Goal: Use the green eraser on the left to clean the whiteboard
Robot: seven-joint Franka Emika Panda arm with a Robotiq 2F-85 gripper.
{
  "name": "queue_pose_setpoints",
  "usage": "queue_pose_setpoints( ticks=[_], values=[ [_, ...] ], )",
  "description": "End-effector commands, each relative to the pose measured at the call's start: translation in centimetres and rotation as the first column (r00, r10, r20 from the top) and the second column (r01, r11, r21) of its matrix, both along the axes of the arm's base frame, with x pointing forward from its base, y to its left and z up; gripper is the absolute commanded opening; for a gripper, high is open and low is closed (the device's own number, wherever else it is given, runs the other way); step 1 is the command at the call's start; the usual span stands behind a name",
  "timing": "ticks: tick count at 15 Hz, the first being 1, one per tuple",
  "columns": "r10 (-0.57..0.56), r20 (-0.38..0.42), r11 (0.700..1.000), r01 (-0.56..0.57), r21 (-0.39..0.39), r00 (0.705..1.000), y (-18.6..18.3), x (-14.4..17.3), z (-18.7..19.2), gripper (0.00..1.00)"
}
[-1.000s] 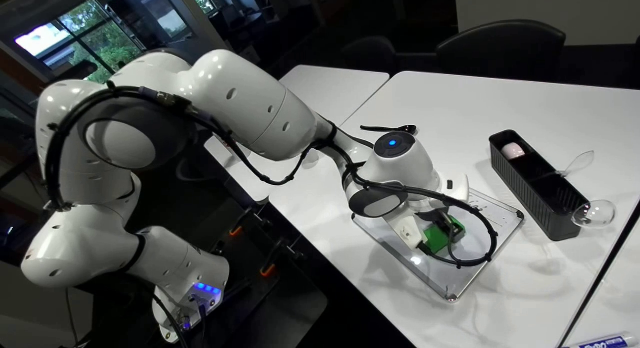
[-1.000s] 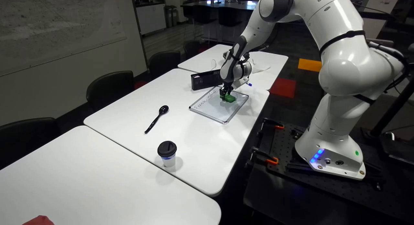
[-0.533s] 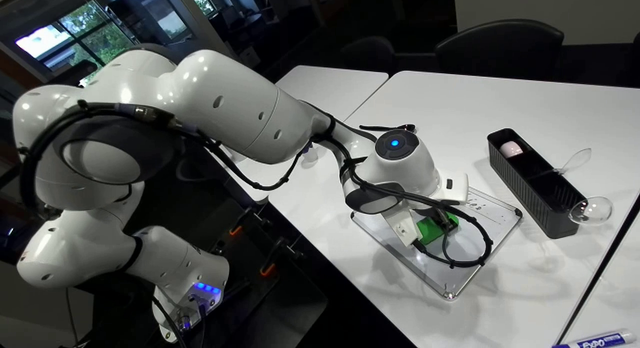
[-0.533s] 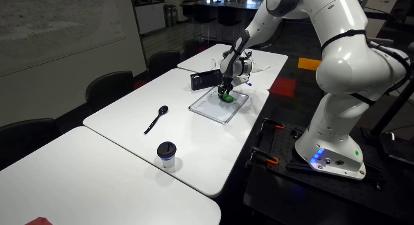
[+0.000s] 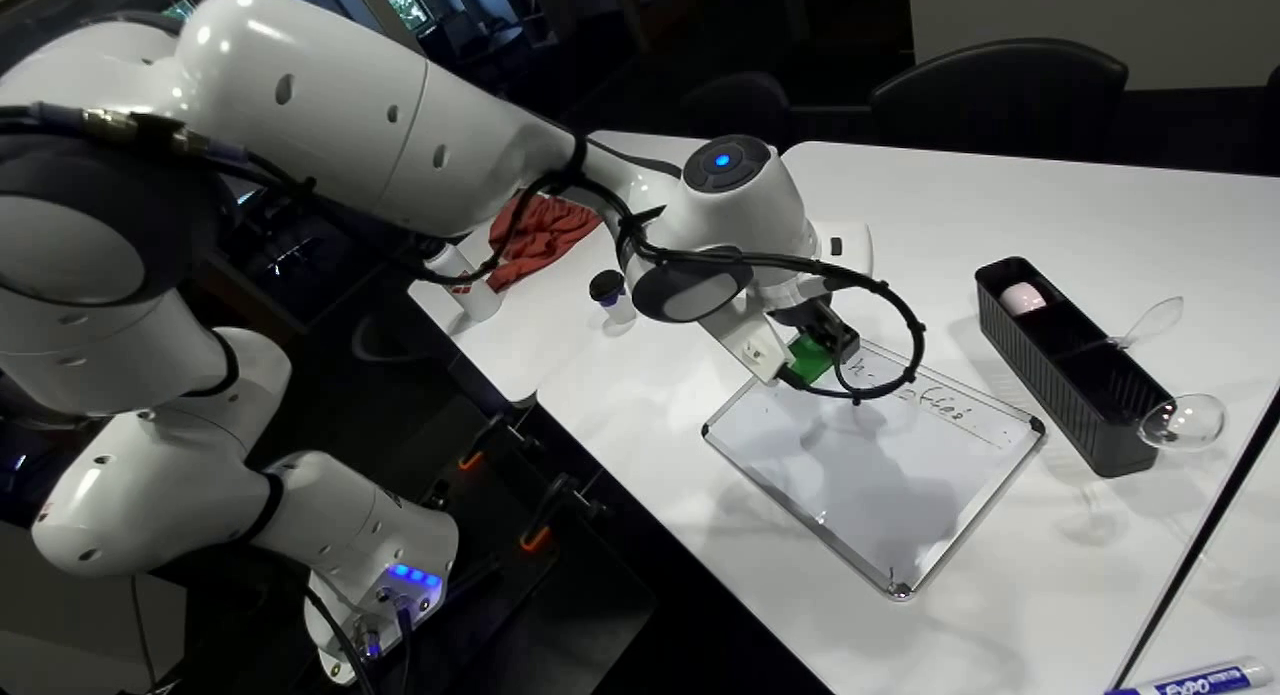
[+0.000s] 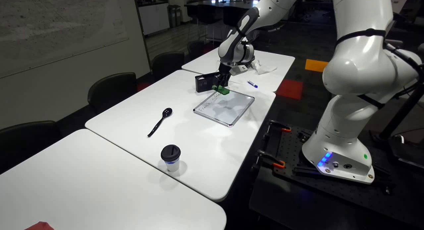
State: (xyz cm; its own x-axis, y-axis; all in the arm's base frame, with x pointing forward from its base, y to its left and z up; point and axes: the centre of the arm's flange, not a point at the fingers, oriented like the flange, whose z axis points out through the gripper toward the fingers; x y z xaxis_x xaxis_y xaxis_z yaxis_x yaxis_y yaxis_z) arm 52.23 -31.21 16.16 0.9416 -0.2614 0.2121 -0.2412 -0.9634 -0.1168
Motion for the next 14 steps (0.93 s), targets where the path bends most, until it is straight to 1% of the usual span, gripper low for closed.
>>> queue_pose_setpoints(
  ticks=[1,3,5,9,12,14],
  values=[
    [0.144,-0.047,0.989,-0.144,0.013,0.988,7.3,1.7,4.4,0.34],
    [0.231,-0.072,0.973,-0.231,0.010,0.970,11.5,3.1,5.0,0.34],
    [0.313,-0.084,0.949,-0.314,-0.007,0.946,16.1,4.3,4.9,0.34],
    [0.442,-0.078,0.892,-0.447,-0.073,0.894,24.0,5.5,2.6,0.34],
    [0.523,-0.019,0.843,-0.520,-0.135,0.852,27.9,5.5,-0.3,0.34],
    [0.553,0.045,0.827,-0.542,-0.152,0.832,29.7,5.6,-2.4,0.34]
  ],
)
